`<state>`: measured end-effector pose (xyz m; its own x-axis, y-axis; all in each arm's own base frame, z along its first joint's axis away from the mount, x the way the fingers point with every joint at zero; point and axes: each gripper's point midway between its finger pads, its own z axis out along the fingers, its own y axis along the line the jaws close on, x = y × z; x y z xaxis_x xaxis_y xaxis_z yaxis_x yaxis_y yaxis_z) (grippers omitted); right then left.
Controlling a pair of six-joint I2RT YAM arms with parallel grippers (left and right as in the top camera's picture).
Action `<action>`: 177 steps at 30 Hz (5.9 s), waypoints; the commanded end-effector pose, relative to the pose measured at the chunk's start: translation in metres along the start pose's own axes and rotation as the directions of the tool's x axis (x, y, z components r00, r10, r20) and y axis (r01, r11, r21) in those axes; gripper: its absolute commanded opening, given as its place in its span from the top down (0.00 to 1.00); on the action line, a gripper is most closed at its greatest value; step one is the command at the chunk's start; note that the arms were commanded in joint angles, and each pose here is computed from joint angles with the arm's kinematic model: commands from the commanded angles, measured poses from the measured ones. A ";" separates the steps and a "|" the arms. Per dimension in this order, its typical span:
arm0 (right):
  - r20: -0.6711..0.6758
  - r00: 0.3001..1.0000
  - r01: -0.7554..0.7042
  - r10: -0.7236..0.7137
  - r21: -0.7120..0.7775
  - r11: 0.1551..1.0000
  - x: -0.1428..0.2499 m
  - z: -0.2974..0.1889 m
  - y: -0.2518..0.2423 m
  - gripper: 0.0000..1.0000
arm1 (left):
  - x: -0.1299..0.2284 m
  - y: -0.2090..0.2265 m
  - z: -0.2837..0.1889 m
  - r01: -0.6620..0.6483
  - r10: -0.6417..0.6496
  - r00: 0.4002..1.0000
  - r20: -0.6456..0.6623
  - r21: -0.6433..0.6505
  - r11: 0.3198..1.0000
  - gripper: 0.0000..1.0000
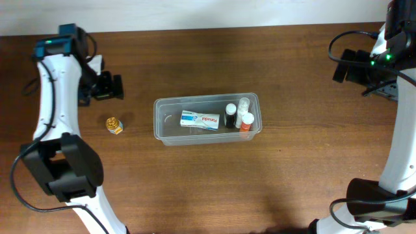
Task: Pack container
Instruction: 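Move left gripper to gold-lidded jar and grasp it, then lift gold jar and carry it over the container, then lower gold jar into container's left end and release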
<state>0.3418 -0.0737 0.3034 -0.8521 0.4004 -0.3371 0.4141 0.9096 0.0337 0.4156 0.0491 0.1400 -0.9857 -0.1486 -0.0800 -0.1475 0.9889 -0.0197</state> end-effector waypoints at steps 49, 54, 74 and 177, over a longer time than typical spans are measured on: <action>0.014 1.000 -0.012 0.011 0.010 1.000 -0.001 -0.003 -0.003 0.02 | 0.037 0.011 0.131 0.110 -0.116 0.989 -0.093 -0.064 0.992 0.01; 0.014 1.000 -0.012 0.011 0.010 1.000 -0.001 -0.003 -0.003 0.02 | 0.038 0.011 0.132 0.110 -0.116 0.988 -0.097 -0.062 0.992 0.01; 0.014 1.000 -0.012 0.011 0.010 1.000 -0.001 -0.003 -0.003 0.02 | 0.038 0.006 0.129 0.113 -0.116 0.988 -0.105 -0.036 0.993 0.62; 0.014 1.000 -0.012 0.011 0.010 1.000 -0.001 -0.003 -0.003 0.02 | 0.052 -0.172 0.051 -0.359 0.358 0.932 -0.050 -0.010 0.933 0.01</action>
<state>0.3417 -0.0737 0.3035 -0.8521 0.4004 -0.3371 0.4141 0.9096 0.0337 0.3823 -0.1285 0.0671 -0.9756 0.2182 0.0254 0.2187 0.9757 0.0160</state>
